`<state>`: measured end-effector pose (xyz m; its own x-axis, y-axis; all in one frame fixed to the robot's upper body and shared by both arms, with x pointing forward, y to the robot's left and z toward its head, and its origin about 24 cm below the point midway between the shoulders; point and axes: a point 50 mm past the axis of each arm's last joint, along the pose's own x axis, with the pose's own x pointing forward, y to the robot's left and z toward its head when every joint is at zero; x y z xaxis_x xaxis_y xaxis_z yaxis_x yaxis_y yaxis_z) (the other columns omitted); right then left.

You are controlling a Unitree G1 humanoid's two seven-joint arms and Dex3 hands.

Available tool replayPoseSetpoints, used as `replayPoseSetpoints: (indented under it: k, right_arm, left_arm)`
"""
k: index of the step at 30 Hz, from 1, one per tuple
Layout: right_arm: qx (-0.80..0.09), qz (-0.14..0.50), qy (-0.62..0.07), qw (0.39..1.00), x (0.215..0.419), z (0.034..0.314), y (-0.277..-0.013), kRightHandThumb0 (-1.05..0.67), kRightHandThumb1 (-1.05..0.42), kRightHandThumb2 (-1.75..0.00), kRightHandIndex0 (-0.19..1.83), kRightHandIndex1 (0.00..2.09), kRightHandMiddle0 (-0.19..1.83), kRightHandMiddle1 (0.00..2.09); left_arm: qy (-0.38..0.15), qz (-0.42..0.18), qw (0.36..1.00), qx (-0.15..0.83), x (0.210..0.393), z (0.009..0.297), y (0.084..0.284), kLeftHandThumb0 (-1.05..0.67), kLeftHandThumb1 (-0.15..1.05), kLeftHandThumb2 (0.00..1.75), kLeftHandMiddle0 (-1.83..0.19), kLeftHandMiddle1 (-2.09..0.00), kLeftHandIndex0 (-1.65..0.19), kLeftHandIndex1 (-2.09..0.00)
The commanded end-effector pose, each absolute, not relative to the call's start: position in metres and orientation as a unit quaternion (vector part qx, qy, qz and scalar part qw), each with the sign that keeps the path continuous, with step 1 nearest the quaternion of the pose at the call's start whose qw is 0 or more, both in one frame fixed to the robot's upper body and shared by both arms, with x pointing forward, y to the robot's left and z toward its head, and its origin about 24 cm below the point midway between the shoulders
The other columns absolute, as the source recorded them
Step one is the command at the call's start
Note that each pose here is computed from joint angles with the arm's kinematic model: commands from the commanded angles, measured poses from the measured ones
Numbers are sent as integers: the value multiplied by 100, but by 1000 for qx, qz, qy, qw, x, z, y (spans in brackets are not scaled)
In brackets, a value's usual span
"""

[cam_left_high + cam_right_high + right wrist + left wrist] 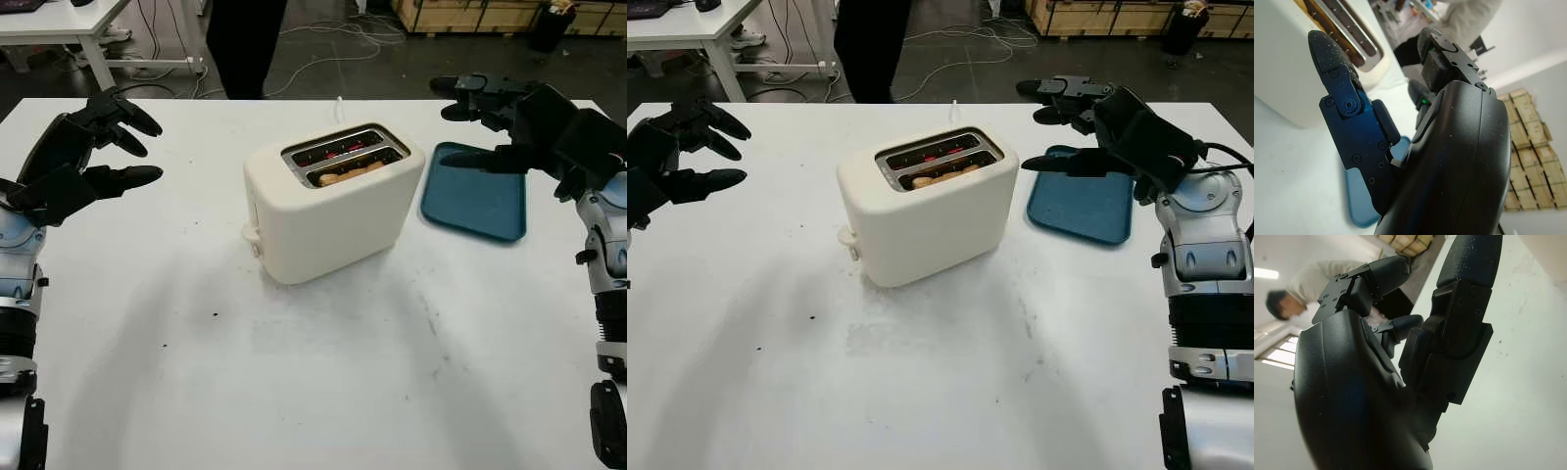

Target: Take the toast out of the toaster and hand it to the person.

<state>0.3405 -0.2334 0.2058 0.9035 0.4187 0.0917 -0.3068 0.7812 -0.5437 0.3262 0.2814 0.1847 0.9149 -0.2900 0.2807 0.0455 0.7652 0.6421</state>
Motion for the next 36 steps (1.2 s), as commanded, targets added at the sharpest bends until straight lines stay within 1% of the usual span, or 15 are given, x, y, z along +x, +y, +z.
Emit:
replayPoseSetpoints:
  k: [1, 15, 36]
  right_arm:
    - [-268, 192, -108, 938, 340, 208, -232, -63, -69, 0, 1, 82, 45, 1]
    - [-267, 194, -109, 938, 340, 208, -231, -64, -69, 0, 2, 82, 46, 1]
    - [-271, 193, -108, 937, 339, 208, -231, -64, -70, 0, 0, 82, 45, 1]
  left_arm:
    - [-187, -89, 923, 324, 325, 185, 282, -105, 92, 10, -23, -150, -22, -139]
    - [-191, -89, 921, 329, 325, 186, 281, -105, 92, 11, -22, -150, -20, -139]
    - [-189, -88, 923, 323, 325, 185, 282, -105, 92, 9, -22, -150, -22, -139]
